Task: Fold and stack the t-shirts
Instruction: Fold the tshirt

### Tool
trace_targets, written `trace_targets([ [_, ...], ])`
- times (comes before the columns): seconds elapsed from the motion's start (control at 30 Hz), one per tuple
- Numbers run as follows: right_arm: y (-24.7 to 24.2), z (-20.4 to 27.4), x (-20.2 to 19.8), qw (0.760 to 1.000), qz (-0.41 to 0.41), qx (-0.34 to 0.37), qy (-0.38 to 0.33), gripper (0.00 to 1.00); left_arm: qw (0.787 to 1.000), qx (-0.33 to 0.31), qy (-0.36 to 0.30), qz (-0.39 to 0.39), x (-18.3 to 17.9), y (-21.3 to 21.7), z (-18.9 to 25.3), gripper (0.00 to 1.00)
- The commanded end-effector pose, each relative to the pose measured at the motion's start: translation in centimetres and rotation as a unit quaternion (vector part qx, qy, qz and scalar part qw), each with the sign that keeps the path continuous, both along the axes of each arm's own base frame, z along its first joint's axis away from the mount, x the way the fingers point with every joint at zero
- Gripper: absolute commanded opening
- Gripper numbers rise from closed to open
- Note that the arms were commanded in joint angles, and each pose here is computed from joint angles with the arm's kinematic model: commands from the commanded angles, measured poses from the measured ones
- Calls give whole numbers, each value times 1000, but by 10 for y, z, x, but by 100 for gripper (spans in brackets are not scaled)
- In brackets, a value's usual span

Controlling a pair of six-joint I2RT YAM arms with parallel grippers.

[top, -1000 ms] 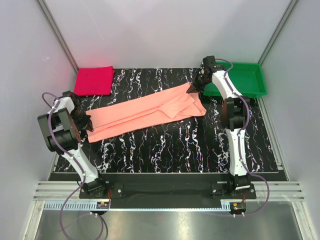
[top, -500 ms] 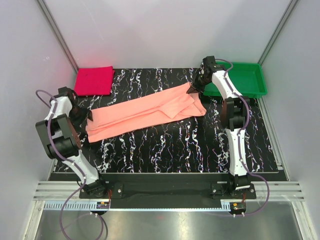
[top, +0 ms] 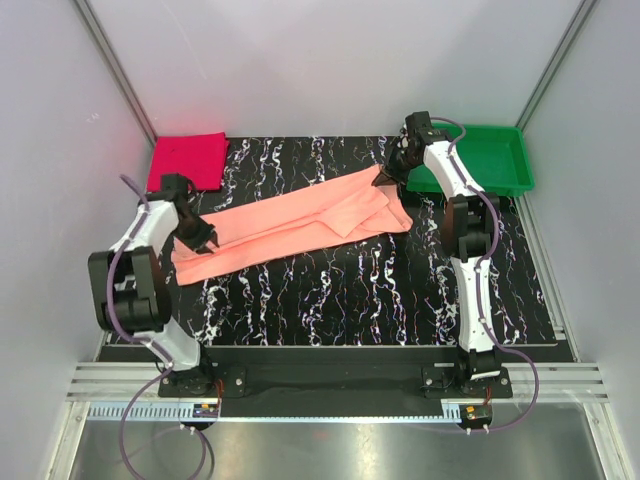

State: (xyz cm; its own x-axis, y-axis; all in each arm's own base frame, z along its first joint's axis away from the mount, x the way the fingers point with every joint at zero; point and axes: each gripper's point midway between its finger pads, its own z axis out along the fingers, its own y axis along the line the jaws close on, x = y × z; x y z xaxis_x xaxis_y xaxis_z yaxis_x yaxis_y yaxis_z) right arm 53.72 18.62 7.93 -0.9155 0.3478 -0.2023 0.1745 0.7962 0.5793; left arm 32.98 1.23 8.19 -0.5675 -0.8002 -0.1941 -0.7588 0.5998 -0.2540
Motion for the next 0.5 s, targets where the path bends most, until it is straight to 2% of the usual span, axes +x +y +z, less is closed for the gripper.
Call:
trace_targets([
  [0.0, 15, 35, 12, 998, 10, 30, -45, 2, 999, -29, 13, -35, 9, -21, -24, 27],
  [0.13, 24, 37, 13, 998, 16, 37, -48, 2, 999, -10, 36, -32, 7, -15, -39, 27],
  [0.47, 33, 24, 18, 998, 16, 44, -43, 3, 998, -9, 60, -33, -11, -15, -55, 26],
])
